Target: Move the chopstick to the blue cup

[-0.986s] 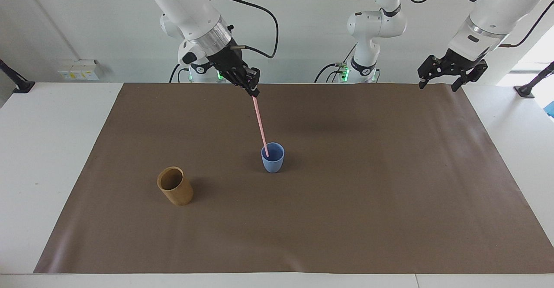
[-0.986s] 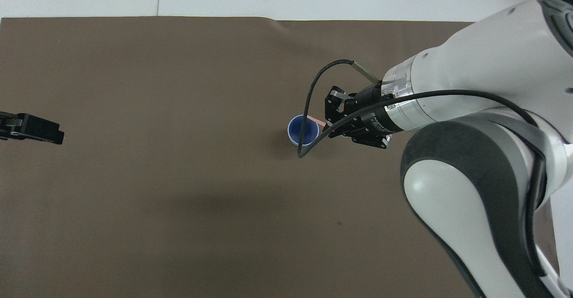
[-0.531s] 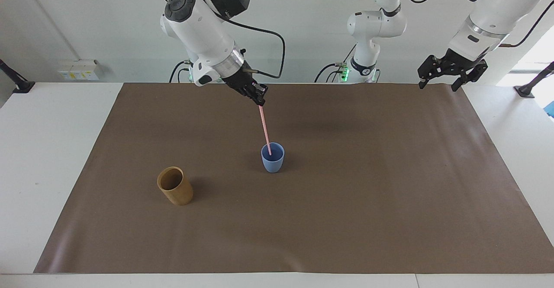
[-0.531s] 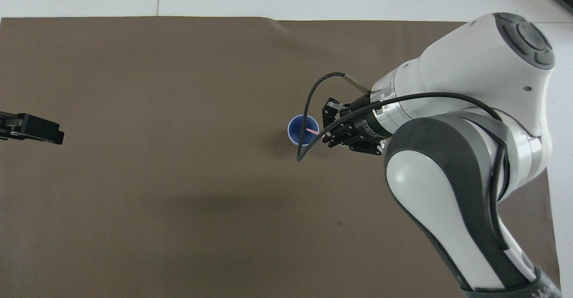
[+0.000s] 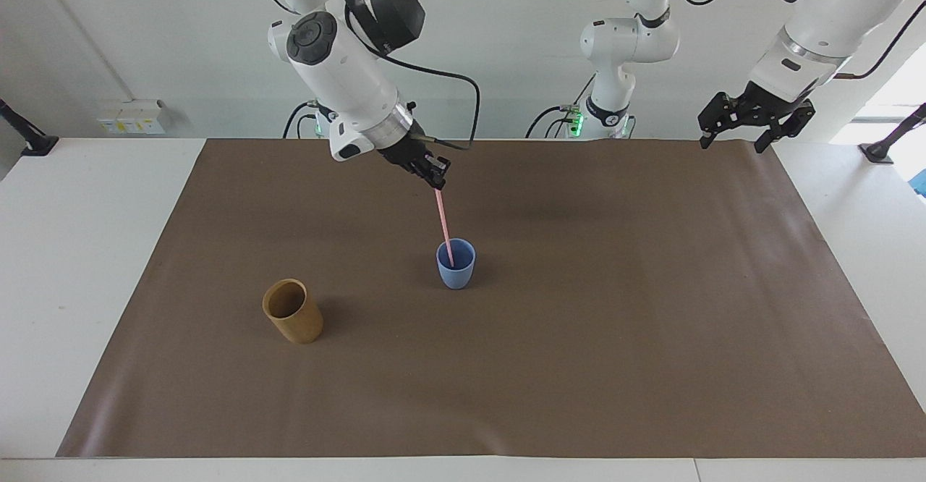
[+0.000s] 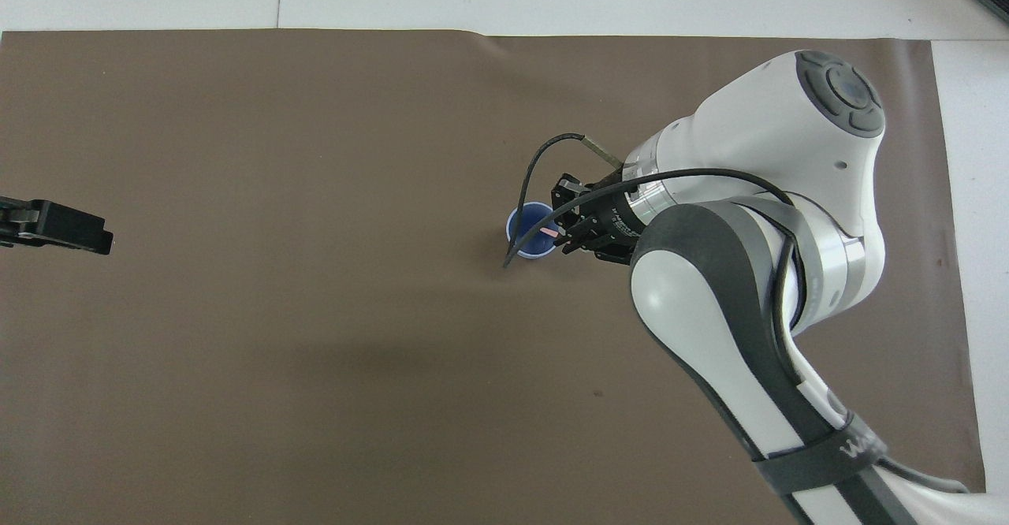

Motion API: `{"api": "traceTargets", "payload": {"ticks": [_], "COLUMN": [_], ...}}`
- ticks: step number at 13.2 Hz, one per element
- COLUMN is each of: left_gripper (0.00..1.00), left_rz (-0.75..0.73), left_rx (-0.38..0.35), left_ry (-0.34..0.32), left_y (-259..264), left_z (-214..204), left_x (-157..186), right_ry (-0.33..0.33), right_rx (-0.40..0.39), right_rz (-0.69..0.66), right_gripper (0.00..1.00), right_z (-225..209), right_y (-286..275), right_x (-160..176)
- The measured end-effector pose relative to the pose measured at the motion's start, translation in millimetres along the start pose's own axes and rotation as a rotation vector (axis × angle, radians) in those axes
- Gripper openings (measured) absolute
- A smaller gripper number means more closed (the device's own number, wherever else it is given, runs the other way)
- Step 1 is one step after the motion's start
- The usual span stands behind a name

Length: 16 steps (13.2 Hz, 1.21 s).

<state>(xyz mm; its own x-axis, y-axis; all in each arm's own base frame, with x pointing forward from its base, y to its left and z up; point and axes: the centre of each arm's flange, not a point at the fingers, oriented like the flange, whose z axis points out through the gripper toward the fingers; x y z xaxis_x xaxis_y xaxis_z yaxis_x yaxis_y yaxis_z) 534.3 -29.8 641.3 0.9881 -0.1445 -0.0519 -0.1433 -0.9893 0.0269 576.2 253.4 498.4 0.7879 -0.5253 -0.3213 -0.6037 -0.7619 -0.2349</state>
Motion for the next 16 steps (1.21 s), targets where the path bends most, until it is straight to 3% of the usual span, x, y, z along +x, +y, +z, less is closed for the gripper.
{"api": "traceTargets", "payload": {"ticks": [1,6,8,12,16], "left_gripper": [1.00,1.00,1.00,1.00,1.00], "left_rz": [0.000,0.000,0.000,0.000,0.000], "left_rx": [0.000,0.000,0.000,0.000,0.000], "left_ry": [0.000,0.000,0.000,0.000,0.000], "left_y": [0,0,0,0,0], "left_z": [0,0,0,0,0], "left_x": [0,0,0,0,0], "right_ry": [-0.001,0.029,0.102,0.342,0.403], "right_rx": [-0.001,0.034,0.034,-0.055,-0.183], "right_rz": [0.002,-0.012,-0.062,-0.226,-0.345], "right_gripper": [0.13,0.72,0.99,1.00,1.00], "right_z": [3,-14,-40,-118,-178], "right_y": [0,-8,-6,33,85], "right_x": [2,1,1,20,21]}}
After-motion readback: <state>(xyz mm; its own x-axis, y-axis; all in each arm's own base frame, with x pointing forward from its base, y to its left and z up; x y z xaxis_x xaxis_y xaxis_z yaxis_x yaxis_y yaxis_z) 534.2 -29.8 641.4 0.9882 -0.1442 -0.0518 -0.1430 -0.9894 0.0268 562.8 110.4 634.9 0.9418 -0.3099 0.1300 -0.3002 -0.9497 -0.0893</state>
